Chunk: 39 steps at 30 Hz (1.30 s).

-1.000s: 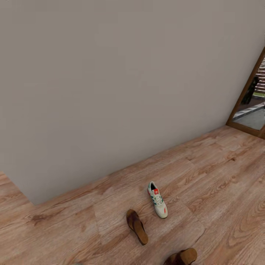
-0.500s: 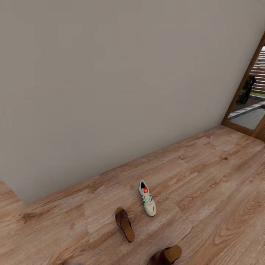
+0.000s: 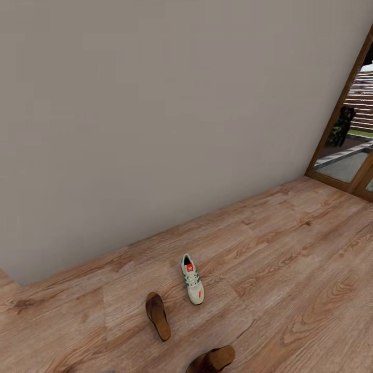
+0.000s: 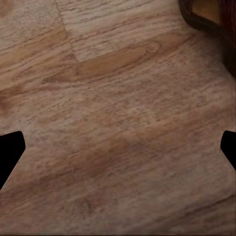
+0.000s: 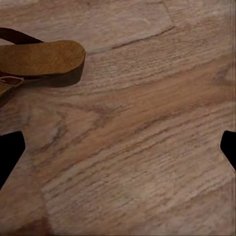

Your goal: Pick up the two gym shoes and the two sandals from the corridor floor and place them onto the hallstand (shoe rack) in the corridor, making sure they are on the rack and not on the floor. Arrange them so the two gym shoes are next to each other and the two sandals are next to each other.

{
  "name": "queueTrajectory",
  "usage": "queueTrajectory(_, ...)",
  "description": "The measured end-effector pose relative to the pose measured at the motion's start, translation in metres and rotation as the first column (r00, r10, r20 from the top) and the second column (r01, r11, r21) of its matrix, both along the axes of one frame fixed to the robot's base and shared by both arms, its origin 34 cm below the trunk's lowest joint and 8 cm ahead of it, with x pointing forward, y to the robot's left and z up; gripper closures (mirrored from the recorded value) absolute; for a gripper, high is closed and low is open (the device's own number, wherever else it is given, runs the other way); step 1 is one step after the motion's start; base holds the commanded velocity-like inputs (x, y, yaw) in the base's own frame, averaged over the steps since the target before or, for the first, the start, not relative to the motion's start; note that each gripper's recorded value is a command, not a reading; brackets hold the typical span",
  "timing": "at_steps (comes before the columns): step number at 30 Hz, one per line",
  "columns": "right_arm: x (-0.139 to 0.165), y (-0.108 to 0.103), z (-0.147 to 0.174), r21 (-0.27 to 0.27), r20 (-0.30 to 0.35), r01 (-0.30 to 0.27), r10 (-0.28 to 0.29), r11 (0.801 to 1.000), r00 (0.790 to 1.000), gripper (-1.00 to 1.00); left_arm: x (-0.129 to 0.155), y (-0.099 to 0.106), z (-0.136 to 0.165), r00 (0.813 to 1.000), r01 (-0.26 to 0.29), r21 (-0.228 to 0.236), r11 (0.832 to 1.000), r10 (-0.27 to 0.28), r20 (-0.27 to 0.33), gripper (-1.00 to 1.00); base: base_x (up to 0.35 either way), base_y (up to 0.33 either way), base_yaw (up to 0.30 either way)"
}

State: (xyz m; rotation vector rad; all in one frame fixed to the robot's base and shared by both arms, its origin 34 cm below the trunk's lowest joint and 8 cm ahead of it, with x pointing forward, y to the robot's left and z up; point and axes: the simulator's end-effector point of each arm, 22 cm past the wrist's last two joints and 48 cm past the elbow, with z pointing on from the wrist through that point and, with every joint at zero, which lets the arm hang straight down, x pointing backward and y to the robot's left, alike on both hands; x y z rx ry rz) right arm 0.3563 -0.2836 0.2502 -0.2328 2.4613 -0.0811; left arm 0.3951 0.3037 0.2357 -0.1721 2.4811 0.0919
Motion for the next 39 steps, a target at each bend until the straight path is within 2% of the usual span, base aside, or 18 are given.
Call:
queueTrajectory(15, 0.0003, 0.0000, 0.0001, -0.001, 0.000, 0.000, 0.000, 1.000, 1.000, -1.00, -0.0001, 0.0004, 0.0000, 1.000, -0.001, 0.000, 1.000, 0.001, 0.000, -1.00, 0.000, -0.271, 0.059)
queueTrajectory(39, -0.0004, 0.0000, -0.0001, -0.001, 0.000, 0.000, 0.000, 1.000, 1.000, -1.00, -0.0002, 0.0004, 0.0001, 1.000, -0.002, 0.000, 1.000, 0.002, 0.000, -1.00, 0.045, -0.271, 0.262)
